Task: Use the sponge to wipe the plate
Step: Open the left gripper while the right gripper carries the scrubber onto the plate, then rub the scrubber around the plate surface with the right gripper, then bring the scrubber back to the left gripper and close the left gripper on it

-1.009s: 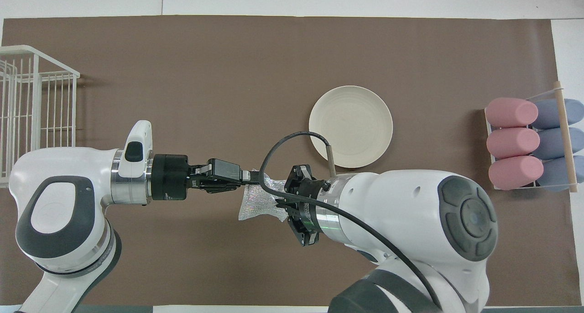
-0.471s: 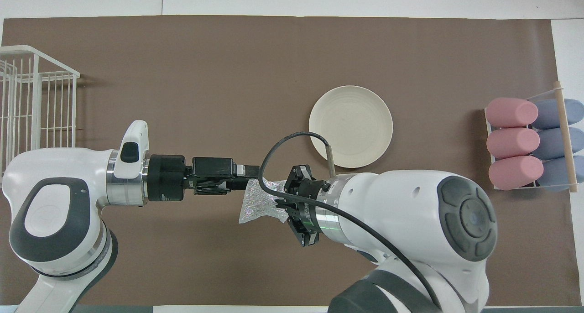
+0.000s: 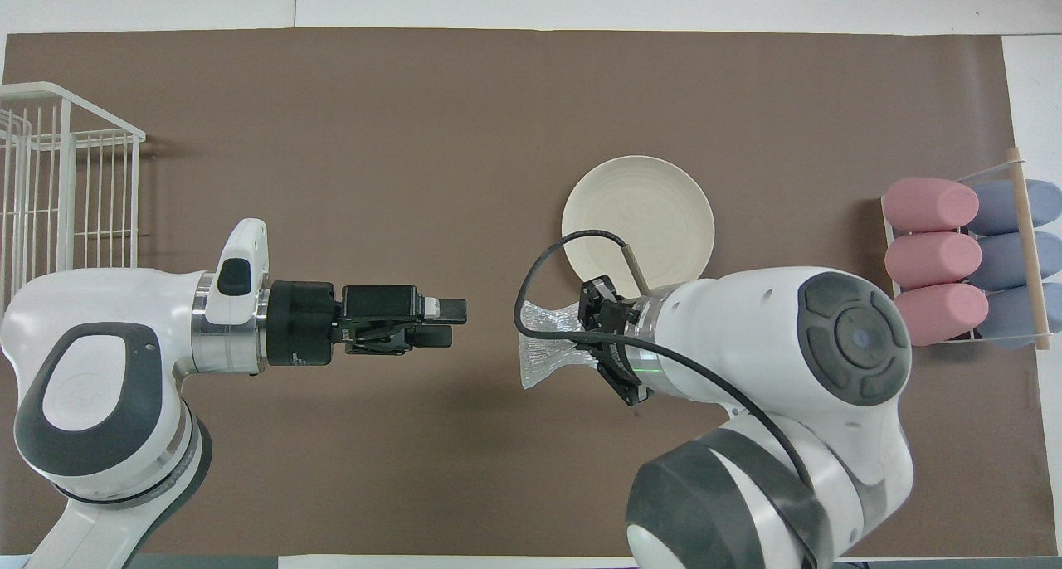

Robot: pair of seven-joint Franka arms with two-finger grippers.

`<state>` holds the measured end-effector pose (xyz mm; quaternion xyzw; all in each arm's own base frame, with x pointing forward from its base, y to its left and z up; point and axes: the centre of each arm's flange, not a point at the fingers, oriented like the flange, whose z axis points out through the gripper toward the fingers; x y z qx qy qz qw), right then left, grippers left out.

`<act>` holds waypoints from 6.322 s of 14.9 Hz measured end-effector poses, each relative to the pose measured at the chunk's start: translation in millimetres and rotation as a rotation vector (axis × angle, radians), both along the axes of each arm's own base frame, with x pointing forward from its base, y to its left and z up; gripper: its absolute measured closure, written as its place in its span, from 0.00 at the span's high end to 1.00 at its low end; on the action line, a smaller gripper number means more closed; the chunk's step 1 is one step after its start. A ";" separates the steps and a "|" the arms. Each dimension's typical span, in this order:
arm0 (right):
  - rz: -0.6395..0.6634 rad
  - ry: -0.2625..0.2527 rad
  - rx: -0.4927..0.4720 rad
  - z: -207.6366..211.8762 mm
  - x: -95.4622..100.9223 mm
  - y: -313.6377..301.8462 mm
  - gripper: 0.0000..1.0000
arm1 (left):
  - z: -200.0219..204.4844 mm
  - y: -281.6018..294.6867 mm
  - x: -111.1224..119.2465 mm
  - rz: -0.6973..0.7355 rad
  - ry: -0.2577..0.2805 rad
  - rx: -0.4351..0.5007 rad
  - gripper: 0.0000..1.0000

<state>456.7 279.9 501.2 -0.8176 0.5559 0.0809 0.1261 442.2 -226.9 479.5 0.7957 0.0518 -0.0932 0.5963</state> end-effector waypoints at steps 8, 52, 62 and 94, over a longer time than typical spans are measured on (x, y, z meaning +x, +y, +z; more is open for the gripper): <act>0.050 -0.129 -0.079 -132.7 76.2 -77.3 0.02 | -15.7 30.9 4.4 -0.068 -0.055 0.219 1.00; 0.123 -0.245 -0.093 -207.8 103.5 -98.0 0.02 | -36.2 124.7 28.6 -0.051 -0.095 0.770 1.00; 0.021 -0.268 -0.050 -209.3 92.4 -35.8 0.02 | -24.5 109.4 32.7 0.094 0.002 0.498 1.00; -0.102 -0.189 -0.037 12.4 38.6 141.8 0.02 | -35.2 28.1 19.5 0.030 -0.198 0.208 0.87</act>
